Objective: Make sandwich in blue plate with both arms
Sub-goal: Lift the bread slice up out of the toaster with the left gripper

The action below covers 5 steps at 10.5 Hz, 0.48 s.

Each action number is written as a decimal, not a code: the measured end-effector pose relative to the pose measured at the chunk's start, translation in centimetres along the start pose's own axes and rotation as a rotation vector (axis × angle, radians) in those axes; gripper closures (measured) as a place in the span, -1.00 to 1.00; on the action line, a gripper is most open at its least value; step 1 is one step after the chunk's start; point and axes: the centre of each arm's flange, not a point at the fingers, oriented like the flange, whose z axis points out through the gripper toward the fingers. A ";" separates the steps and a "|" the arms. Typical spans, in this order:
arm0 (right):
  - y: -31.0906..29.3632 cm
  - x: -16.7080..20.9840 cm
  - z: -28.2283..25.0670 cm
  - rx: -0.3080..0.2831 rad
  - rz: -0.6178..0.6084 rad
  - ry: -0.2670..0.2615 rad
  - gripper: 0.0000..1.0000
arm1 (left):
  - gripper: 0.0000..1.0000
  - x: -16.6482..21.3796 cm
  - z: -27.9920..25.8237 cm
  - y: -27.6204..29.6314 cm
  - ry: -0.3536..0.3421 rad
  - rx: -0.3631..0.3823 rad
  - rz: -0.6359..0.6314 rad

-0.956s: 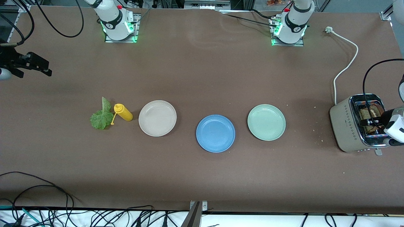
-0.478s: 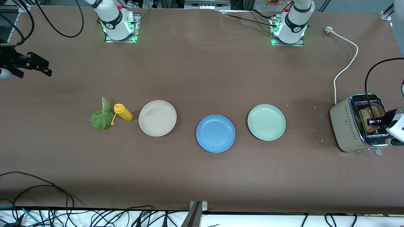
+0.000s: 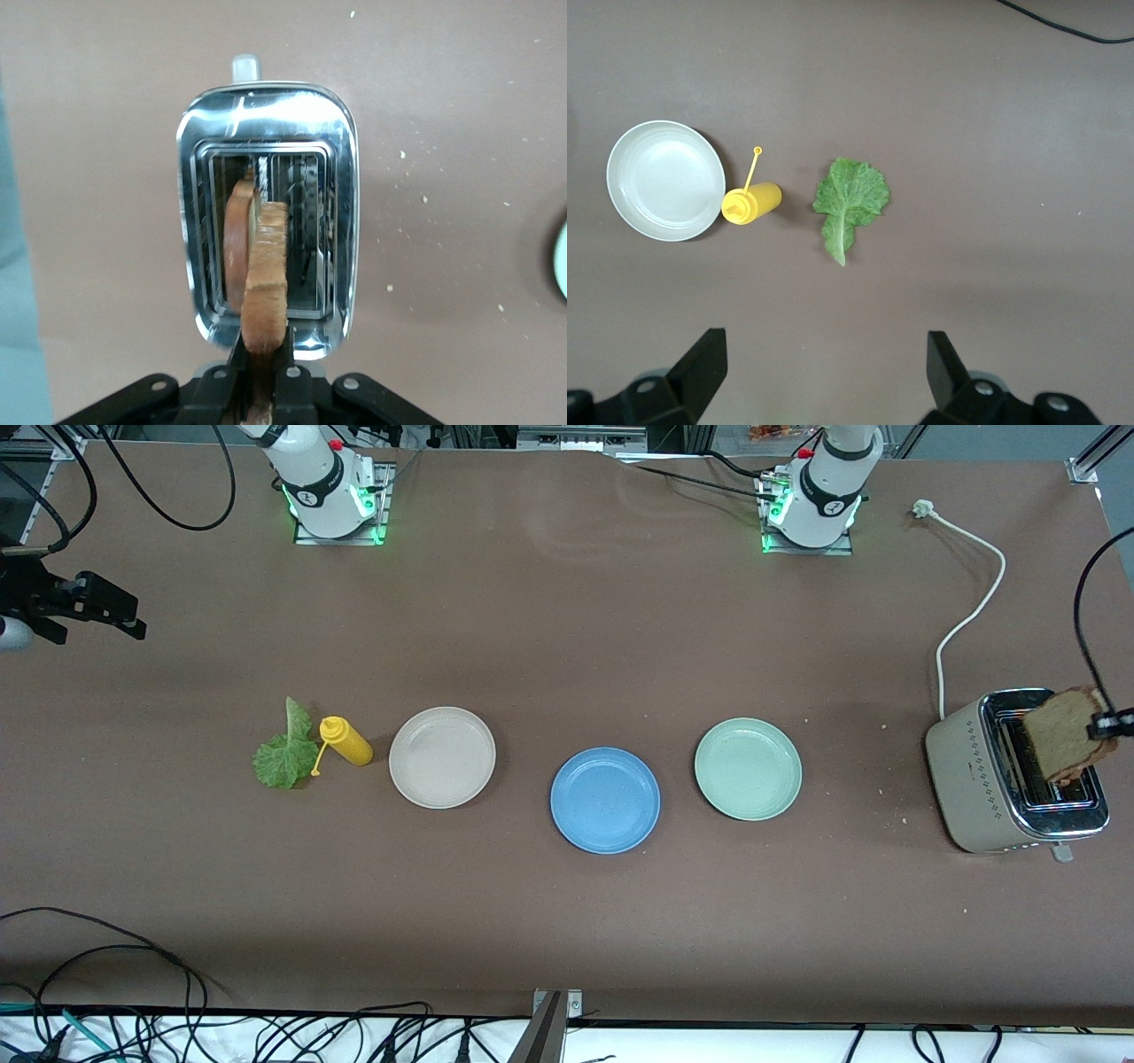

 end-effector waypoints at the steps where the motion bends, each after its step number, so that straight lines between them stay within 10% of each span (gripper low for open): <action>1: 0.0 0.0 0.0 0.000 0.000 0.000 -1.00 | 0.77 -1.7 -3.2 0.1 0.005 0.004 -0.005; 5: 0.0 0.0 0.0 0.000 0.000 0.000 -1.00 | 0.82 -5.9 -12.3 1.3 0.028 0.004 -0.001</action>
